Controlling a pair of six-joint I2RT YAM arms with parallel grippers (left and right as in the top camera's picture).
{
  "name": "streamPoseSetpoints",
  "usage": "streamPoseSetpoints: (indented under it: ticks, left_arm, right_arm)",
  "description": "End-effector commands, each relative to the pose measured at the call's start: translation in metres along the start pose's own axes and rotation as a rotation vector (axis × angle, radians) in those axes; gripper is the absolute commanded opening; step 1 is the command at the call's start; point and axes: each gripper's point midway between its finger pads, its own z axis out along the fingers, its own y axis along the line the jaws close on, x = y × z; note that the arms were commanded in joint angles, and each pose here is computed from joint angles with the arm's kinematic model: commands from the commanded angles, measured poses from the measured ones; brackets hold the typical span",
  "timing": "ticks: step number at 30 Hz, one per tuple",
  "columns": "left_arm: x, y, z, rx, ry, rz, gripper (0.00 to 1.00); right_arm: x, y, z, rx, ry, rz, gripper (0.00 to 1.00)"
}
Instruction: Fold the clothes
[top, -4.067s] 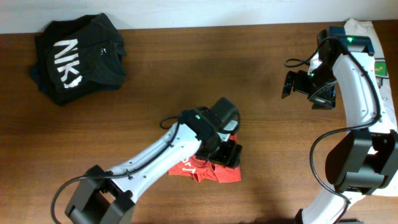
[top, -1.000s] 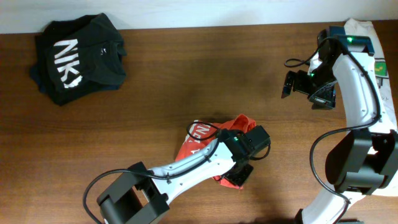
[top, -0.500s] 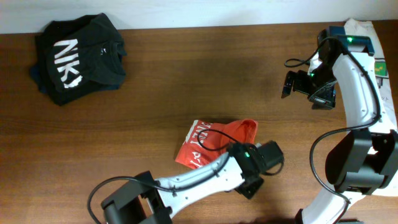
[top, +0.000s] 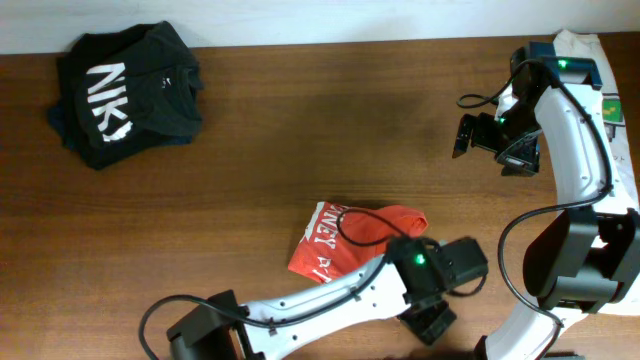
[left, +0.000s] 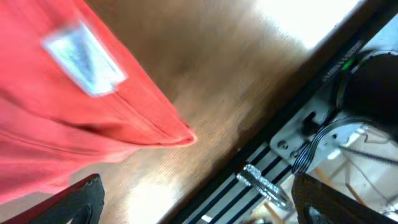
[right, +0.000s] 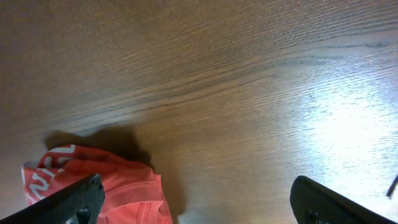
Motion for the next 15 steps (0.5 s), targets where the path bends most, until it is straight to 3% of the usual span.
streamPoseSetpoints:
  ticks: [1,3,6,11,15]
  left_arm:
    - [-0.037,0.045,-0.035,-0.096,-0.136,-0.067,0.85]
    - [-0.048,0.067,-0.022,-0.095,-0.126,-0.122,0.72]
    - [-0.061,0.062,0.026,-0.038,-0.071,-0.099,0.41]
    - [-0.061,0.043,0.089,0.083,0.031,-0.103,0.25]
    - [-0.071,0.037,0.071,0.087,0.014,-0.095,0.26]
  right_arm:
    - [-0.001,0.004,-0.005,-0.006,-0.014,-0.016,0.99]
    - [-0.001,0.004,-0.004,-0.006,-0.014,-0.016,0.99]
    - [-0.001,0.004,-0.005,-0.006,-0.014,-0.016,0.99]
    - [-0.001,0.004,-0.005,-0.006,-0.014,-0.016,0.99]
    - [-0.001,0.004,-0.005,-0.006,-0.014,-0.016,0.99]
